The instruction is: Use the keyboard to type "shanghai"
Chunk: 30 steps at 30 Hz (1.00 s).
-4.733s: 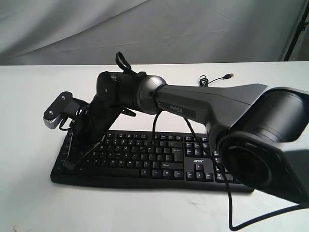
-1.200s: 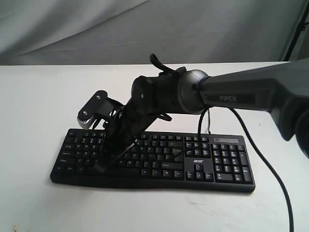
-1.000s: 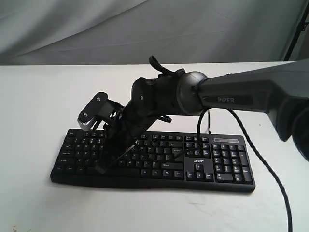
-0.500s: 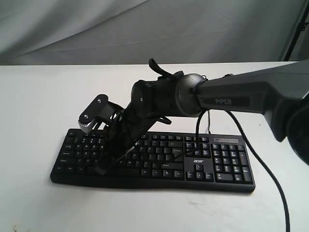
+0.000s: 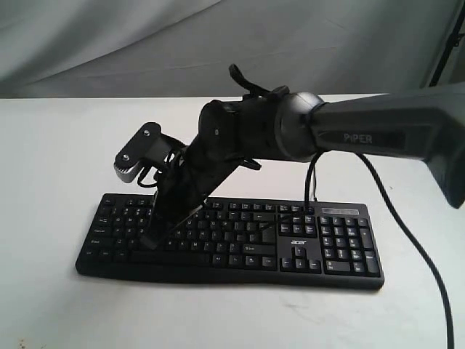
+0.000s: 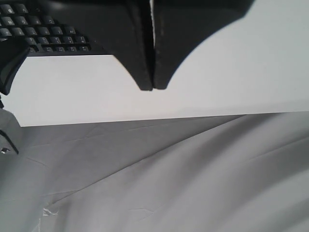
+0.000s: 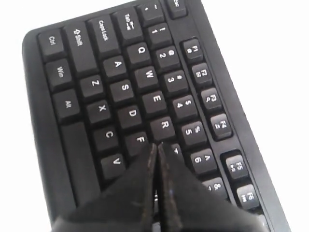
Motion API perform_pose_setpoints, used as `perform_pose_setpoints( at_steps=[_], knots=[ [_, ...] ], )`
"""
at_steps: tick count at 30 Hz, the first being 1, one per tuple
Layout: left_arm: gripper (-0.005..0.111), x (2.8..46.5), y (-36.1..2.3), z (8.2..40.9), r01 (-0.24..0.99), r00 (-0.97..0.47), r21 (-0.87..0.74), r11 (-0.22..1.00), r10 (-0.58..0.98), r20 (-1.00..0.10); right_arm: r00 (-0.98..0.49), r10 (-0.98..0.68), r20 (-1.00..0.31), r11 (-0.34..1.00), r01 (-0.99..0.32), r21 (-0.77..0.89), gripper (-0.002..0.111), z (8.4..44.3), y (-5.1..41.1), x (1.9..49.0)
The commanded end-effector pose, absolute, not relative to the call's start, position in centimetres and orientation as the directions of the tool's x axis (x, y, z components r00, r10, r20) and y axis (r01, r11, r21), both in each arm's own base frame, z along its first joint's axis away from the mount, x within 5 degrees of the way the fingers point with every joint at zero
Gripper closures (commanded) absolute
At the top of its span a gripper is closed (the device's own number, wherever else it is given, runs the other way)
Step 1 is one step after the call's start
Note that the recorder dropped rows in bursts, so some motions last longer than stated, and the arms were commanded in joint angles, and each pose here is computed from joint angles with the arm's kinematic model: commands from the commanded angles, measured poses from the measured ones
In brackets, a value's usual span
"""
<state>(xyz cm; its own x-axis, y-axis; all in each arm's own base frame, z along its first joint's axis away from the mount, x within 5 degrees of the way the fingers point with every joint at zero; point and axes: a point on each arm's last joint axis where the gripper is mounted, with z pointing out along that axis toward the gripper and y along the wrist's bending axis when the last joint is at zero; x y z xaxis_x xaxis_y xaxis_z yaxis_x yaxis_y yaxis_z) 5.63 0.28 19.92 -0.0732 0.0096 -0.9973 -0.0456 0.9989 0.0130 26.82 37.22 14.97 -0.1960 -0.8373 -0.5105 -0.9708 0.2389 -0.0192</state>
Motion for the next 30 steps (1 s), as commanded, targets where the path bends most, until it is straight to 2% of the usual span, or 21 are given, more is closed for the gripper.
perform_pose_setpoints(
  at_steps=[1,30],
  knots=[
    [0.107,5.6,0.2,19.9,-0.039,-0.067,0.008,0.999,0.006,-0.998,-0.210,-0.845,-0.492,0.254,-0.967,-0.023,0.108,14.7,36.3,26.9],
    [0.107,5.6,0.2,19.9,-0.039,-0.067,0.008,0.999,0.006,-0.998,-0.229,-0.838,-0.495,0.272,-0.962,-0.014,0.108,13.5,35.7,27.0]
  ],
)
